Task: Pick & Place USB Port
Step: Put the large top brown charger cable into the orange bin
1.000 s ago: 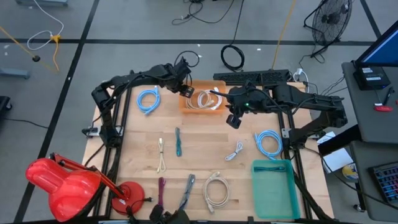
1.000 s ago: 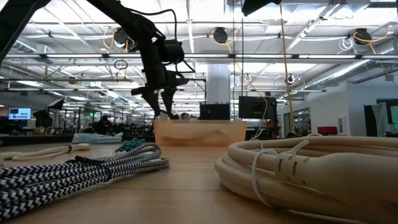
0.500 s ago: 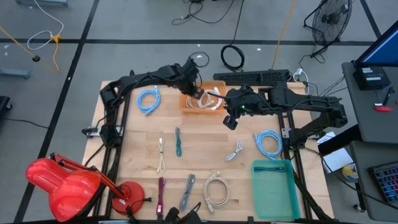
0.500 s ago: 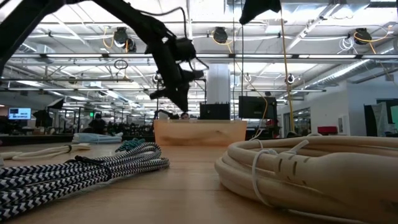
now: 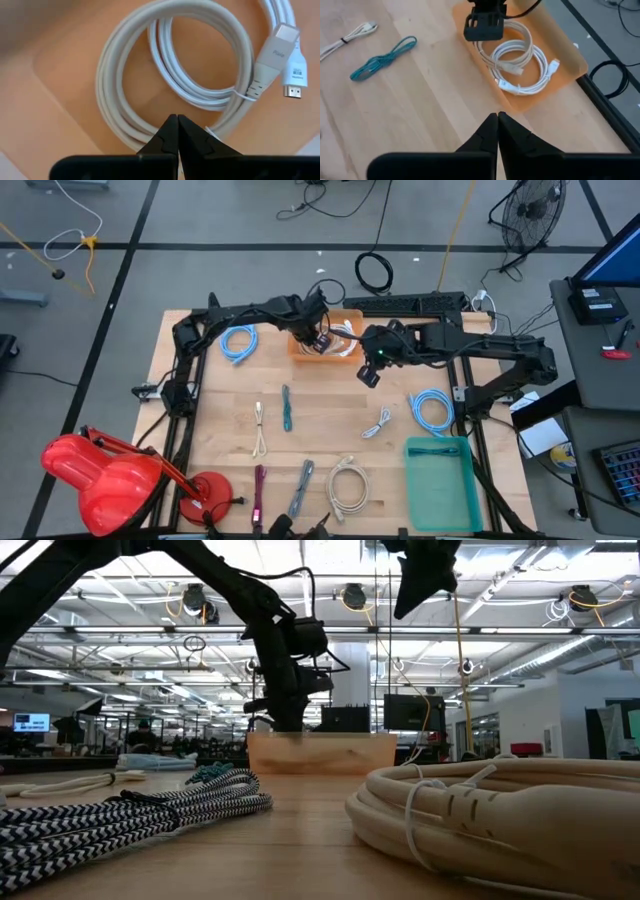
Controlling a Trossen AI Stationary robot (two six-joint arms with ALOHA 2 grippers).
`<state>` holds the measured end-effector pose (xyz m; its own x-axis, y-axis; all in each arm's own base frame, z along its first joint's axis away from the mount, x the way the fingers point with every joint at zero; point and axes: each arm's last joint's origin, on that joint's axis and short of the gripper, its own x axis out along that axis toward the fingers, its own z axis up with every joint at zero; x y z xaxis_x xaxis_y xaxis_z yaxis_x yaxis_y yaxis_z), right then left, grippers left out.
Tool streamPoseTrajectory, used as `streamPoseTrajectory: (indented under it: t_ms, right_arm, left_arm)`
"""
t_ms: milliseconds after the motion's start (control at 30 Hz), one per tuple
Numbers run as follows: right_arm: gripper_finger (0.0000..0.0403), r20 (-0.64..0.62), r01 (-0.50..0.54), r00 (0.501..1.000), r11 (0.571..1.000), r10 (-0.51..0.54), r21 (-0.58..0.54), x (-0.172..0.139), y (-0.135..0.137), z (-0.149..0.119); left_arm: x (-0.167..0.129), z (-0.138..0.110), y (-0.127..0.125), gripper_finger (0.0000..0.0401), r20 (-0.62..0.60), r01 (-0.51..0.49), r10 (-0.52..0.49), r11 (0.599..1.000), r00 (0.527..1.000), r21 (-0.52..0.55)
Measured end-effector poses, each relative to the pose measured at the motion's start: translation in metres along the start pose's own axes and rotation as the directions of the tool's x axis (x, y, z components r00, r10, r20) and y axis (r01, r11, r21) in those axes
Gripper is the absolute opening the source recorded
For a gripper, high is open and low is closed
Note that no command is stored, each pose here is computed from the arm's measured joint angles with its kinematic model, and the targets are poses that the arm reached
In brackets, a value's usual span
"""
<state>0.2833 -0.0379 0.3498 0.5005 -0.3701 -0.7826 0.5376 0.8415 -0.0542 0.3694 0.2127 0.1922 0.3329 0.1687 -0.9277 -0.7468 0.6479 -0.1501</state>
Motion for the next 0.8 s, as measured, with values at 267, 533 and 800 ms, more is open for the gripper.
streamPoseTrajectory:
  t_ms: [267,533,800]
  right_arm:
    - [0.0001,0.037,0.032,0.999,0.998,-0.034,0.057,0.009,-0.017,0.011]
    - [0.0,0.027,-0.007,1.0,0.994,0.004,0.105,0.013,-0.026,0.014]
    - [0.0,0.032,-0.005,0.999,0.994,0.001,0.112,0.014,-0.028,0.015]
  left_arm:
    - [0.0,0.004,0.003,0.0001,0.031,0.004,-0.003,1.0,1.0,-0.02]
    - [0.014,0.001,0.011,0.0001,-0.028,-0.028,0.027,0.999,0.999,-0.03]
    - [0.033,-0.007,0.011,0.0,-0.104,-0.045,0.044,0.999,0.994,-0.01]
